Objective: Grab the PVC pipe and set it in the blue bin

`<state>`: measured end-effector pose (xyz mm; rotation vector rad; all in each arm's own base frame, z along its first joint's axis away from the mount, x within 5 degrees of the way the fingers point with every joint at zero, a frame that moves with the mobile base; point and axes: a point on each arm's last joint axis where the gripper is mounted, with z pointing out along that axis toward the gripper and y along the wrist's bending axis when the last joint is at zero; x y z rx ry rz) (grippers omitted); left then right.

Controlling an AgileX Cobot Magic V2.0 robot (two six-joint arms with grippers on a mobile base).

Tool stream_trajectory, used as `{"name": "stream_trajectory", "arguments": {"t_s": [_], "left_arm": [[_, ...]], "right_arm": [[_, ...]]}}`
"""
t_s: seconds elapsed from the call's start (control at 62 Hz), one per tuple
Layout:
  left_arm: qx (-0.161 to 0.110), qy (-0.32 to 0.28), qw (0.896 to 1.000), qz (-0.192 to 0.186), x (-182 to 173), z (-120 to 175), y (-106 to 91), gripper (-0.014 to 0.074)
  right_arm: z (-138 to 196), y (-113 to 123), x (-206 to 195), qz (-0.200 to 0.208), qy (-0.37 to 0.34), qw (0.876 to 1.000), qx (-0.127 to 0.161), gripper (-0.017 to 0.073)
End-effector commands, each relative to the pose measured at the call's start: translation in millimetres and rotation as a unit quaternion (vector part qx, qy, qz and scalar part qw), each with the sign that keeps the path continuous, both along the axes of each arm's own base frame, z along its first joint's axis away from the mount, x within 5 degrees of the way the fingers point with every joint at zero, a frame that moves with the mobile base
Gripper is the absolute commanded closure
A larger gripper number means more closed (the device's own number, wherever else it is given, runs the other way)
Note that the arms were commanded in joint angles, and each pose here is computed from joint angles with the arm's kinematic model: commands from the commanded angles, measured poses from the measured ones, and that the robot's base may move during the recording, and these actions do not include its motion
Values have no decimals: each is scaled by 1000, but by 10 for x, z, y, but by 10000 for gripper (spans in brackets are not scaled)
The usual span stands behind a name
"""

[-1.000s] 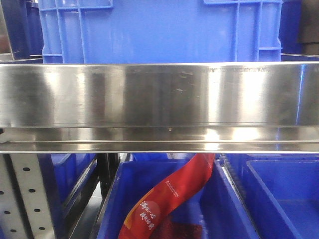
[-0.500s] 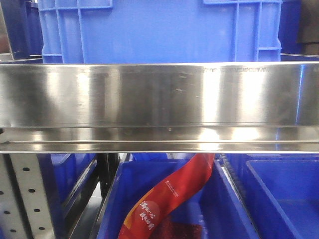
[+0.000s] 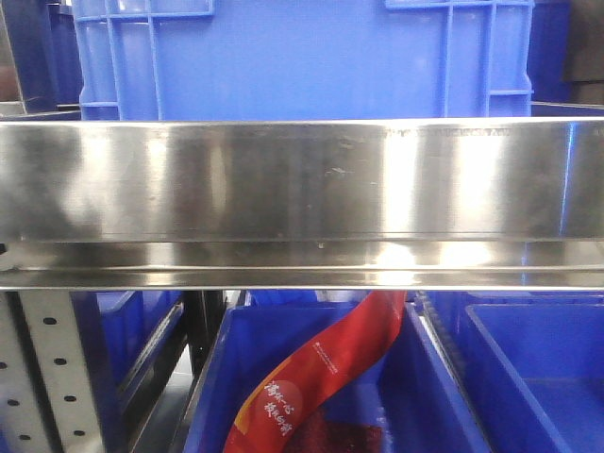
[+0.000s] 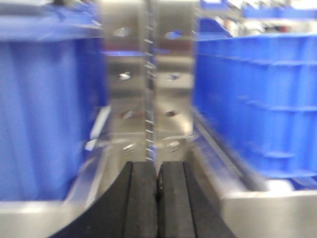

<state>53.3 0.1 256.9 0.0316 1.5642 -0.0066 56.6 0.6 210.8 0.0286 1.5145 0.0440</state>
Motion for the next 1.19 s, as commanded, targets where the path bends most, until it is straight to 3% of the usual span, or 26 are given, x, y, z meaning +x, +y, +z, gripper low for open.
{"name": "stream_trajectory", "arguments": {"t_s": [0.0,0.177,0.322,0.355,0.983,1.177], "left_arm": [[-17,-15,1000,17,-56,-135,16,704],[-42,8,999,34,4,-395,22,704],[-47,-49,997,32,26,-423,25,704],[-48,-36,998,32,28,-447,24,704],[-41,-7,999,15,31,-497,3,704],[-15,-12,1000,15,31,-489,3,704]], "right_arm": [[9,-3,-4,-3,-7,1000,-9,728],[9,-3,-4,-3,-7,1000,-9,728],[9,-3,-4,-3,-7,1000,-9,728],[9,-3,-4,-3,-7,1000,-9,728],[7,-2,-3,-3,-6,1000,-9,728],[7,-2,-3,-3,-6,1000,-9,728]]}}
